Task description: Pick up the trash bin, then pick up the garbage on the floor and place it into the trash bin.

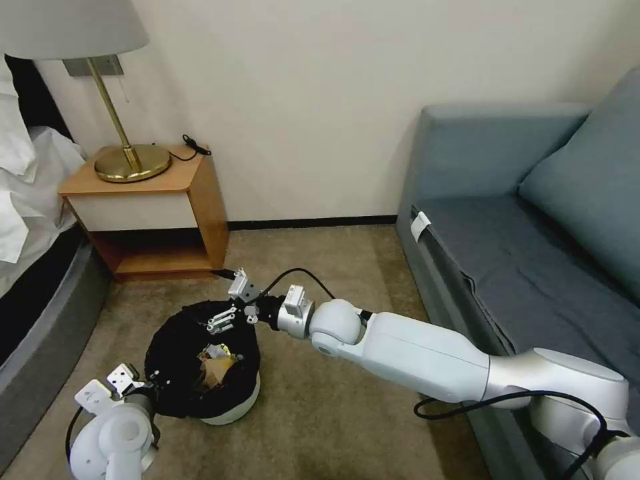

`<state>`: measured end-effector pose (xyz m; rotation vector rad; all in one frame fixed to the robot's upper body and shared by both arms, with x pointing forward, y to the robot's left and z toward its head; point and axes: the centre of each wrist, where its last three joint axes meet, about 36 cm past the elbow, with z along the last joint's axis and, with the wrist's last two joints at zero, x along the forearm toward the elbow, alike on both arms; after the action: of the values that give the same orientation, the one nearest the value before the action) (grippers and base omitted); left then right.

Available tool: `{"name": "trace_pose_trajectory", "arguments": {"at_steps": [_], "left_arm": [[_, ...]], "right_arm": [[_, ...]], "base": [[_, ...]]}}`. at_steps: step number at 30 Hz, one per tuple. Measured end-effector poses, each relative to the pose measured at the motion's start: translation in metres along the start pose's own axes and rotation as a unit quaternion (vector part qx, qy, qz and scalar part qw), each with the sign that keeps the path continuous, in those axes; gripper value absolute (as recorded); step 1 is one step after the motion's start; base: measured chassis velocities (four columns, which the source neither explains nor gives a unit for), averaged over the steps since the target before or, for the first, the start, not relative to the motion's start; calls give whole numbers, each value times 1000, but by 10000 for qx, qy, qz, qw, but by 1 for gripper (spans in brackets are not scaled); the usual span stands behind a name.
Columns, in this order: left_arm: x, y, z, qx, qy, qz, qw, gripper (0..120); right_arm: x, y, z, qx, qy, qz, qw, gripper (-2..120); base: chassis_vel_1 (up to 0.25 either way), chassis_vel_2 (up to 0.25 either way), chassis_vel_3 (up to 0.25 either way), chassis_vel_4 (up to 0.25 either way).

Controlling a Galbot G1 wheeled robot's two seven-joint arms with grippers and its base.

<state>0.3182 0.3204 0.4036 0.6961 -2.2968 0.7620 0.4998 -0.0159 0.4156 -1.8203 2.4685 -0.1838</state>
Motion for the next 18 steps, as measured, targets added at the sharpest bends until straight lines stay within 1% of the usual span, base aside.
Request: {"name": "trace_pose_trajectory", "arguments": {"at_steps": [1,2,6,7,9,11,12,13,14,15,16,17,18], "left_arm": [[0,0,0,-12,-25,10,10000,12],[0,0,0,-12,-25,10,10000,12],[1,1,2,-108,-110,40,9999,32],[1,1,2,-108,-110,40,9999,32],[6,2,2,-311,-325,59,9990,41],[11,3,2,-591,-582,38,9965,51],[11,3,2,-591,-582,38,9965,51],[14,5,2,-764,-774,94,9940,53],[14,5,2,-764,-774,94,9940,53],[19,8,1,-989,-1021,236,9896,61],[26,15,0,-1434,-1864,1032,9665,74],[26,17,-1,-1540,-2086,1204,9583,77],[26,17,-1,-1540,-2086,1204,9583,77]], "right_arm": [[0,0,0,-4,3,6,10000,100],[0,0,0,-4,3,6,10000,100],[1,1,2,-12,8,39,10000,100],[1,1,2,-12,8,39,10000,100],[2,0,2,-12,14,64,10000,100],[3,-1,2,-9,17,83,10000,100],[3,-1,2,-9,17,83,10000,100],[4,-2,2,-10,17,99,9999,100],[4,-2,2,-10,17,99,9999,100],[7,-4,1,-24,4,136,9999,100],[22,-13,-1,-109,-23,390,9992,100],[28,-16,-2,-143,-21,511,9986,100],[28,-16,-2,-143,-21,511,9986,100]], "base": [[0,0,0,0],[0,0,0,0],[0,0,0,0],[0,0,0,0],[0,0,0,0],[0,0,0,0],[0,0,0,0],[0,0,0,0],[0,0,0,0],[0,0,0,0],[0,0,0,0],[0,0,0,0],[0,0,0,0]]}}
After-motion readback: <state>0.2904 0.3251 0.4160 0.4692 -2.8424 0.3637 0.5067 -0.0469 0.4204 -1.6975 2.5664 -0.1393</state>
